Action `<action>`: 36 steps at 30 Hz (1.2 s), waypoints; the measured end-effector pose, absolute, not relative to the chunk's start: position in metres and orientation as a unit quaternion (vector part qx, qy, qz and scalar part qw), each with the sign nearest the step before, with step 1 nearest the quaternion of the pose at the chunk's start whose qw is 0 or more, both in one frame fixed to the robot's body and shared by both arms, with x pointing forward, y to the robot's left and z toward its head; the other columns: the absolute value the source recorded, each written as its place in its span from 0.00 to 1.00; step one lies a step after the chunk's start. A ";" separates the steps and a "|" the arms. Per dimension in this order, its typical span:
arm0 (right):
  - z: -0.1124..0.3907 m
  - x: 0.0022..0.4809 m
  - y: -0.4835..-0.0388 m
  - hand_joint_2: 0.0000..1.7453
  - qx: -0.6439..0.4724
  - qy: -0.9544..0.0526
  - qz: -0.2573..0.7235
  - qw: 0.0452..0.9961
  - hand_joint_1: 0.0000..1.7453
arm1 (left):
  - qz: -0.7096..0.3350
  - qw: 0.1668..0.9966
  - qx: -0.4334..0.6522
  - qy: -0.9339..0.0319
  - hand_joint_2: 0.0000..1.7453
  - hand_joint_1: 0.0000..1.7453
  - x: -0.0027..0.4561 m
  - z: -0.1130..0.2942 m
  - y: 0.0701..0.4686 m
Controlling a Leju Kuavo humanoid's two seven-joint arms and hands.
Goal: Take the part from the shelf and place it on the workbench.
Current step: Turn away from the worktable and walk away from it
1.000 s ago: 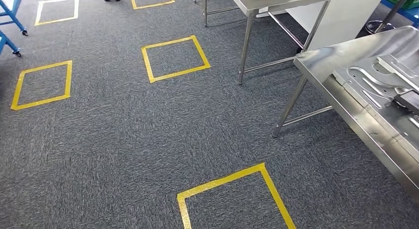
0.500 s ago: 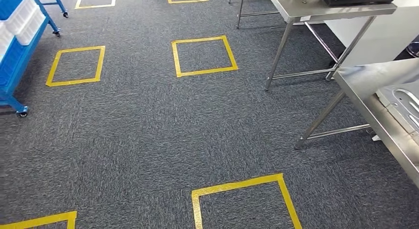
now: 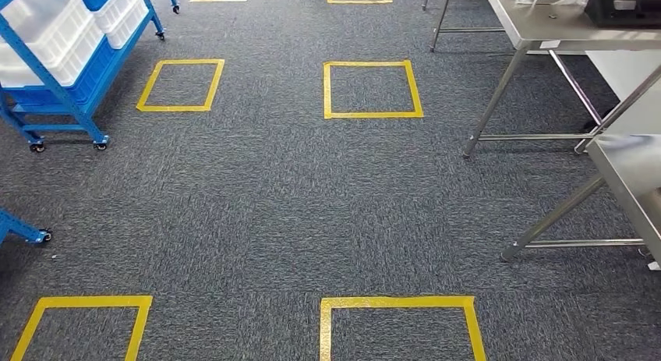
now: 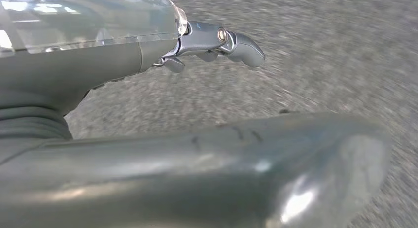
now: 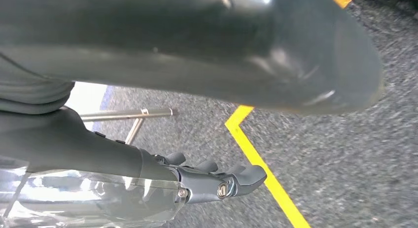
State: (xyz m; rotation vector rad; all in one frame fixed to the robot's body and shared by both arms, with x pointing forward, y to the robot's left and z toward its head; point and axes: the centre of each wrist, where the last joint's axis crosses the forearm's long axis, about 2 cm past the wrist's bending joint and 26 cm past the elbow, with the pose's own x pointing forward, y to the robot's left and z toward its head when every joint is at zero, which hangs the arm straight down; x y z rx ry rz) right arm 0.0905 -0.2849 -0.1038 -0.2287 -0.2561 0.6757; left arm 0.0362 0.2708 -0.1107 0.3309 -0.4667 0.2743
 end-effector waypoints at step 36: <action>-0.109 0.059 -0.292 0.00 -0.101 -0.105 0.292 0.945 0.00 | 0.132 0.957 0.146 -0.213 0.00 0.00 0.043 -0.111 0.287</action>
